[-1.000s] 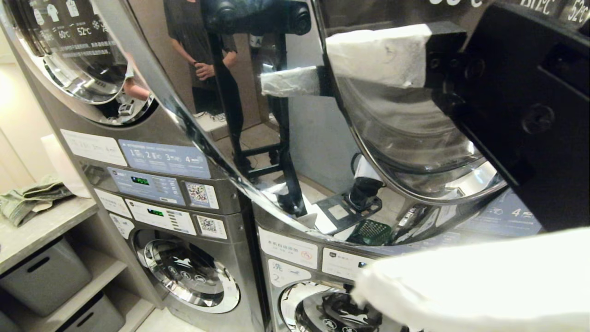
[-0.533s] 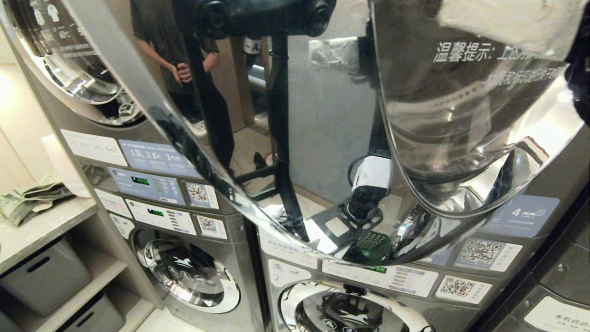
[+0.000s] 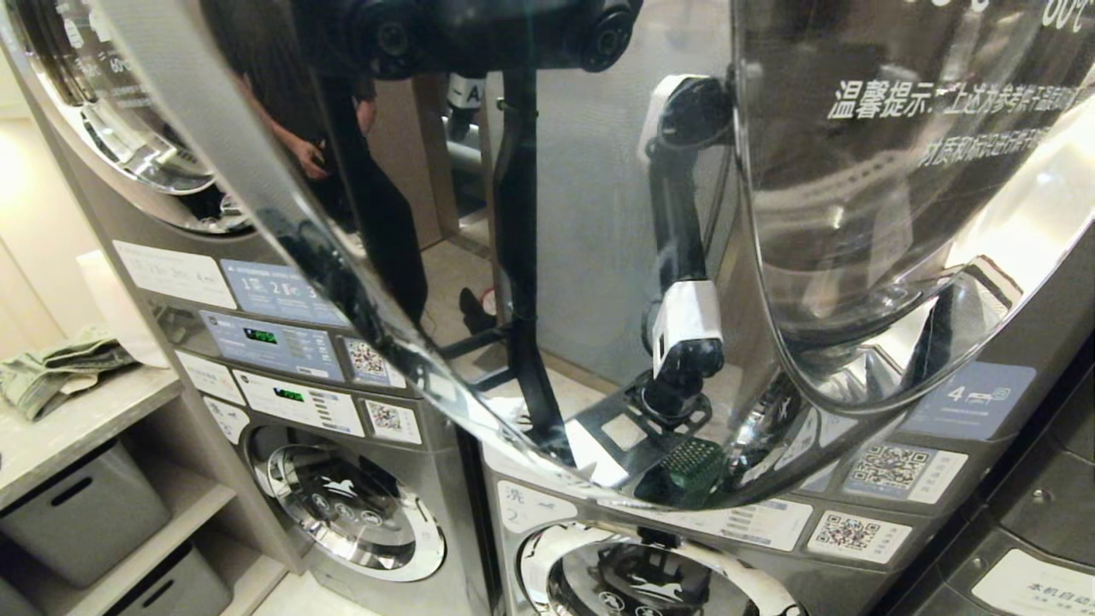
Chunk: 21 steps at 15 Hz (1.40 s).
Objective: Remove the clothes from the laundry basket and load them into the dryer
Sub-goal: Open the dryer
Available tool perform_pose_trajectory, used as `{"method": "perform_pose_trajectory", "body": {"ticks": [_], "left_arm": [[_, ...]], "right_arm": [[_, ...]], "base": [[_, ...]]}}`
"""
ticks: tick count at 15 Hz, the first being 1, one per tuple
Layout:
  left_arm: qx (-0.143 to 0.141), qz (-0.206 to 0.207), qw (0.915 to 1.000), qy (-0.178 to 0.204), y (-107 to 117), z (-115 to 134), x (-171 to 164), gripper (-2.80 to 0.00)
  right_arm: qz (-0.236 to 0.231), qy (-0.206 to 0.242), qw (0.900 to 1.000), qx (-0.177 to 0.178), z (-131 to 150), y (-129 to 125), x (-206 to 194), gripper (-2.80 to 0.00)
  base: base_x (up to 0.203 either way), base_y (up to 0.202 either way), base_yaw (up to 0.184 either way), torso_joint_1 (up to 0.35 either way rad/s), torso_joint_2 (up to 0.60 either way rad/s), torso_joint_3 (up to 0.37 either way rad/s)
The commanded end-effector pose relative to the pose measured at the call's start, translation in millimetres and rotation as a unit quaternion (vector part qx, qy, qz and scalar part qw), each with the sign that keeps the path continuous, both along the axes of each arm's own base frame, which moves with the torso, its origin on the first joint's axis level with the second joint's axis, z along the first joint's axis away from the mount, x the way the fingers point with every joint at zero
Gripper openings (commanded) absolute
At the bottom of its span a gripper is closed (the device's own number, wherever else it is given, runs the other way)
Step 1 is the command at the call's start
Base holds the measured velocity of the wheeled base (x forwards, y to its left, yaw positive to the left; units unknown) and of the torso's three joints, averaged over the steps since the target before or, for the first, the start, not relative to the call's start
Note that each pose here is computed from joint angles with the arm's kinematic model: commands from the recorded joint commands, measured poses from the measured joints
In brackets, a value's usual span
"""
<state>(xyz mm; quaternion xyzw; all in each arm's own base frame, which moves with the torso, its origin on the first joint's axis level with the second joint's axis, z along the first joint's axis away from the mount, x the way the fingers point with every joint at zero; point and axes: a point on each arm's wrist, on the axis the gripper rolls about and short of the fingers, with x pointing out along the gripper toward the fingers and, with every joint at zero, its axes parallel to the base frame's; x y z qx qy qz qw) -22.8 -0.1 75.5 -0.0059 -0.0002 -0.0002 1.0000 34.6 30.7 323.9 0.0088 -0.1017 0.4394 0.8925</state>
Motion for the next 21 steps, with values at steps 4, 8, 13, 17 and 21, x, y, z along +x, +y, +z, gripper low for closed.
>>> {"method": "perform_pose_trajectory", "body": {"ticks": [4, 8, 13, 17, 21], "left_arm": [[0.000, 0.000, 1.0000, 0.001, 0, 0, 0, -2.80], [0.000, 0.000, 1.0000, -0.001, 0, 0, 0, -2.80], [0.000, 0.000, 1.0000, 0.000, 0, 0, 0, -2.80], [0.000, 0.000, 1.0000, 0.000, 0, 0, 0, -2.80], [0.000, 0.000, 1.0000, 0.000, 0, 0, 0, -2.80]], "right_arm": [[-0.286, 0.097, 0.953, 0.014, -66, -30, -42, -2.80], [-0.432, 0.197, 0.879, -0.038, -141, -32, -48, -2.80], [-0.434, 0.210, 0.868, -0.119, -220, -32, -52, -2.80], [-0.416, 0.119, 0.897, -0.089, -246, -30, -53, -2.80], [-0.420, 0.063, 0.901, -0.085, -249, -30, -57, -2.80]], "base": [[0.000, 0.000, 0.000, 0.000, 0.00, 0.000], [0.000, 0.000, 0.000, 0.000, 0.00, 0.000], [0.000, 0.000, 0.000, 0.000, 0.00, 0.000], [0.000, 0.000, 0.000, 0.000, 0.00, 0.000], [0.000, 0.000, 0.000, 0.000, 0.00, 0.000]]}}
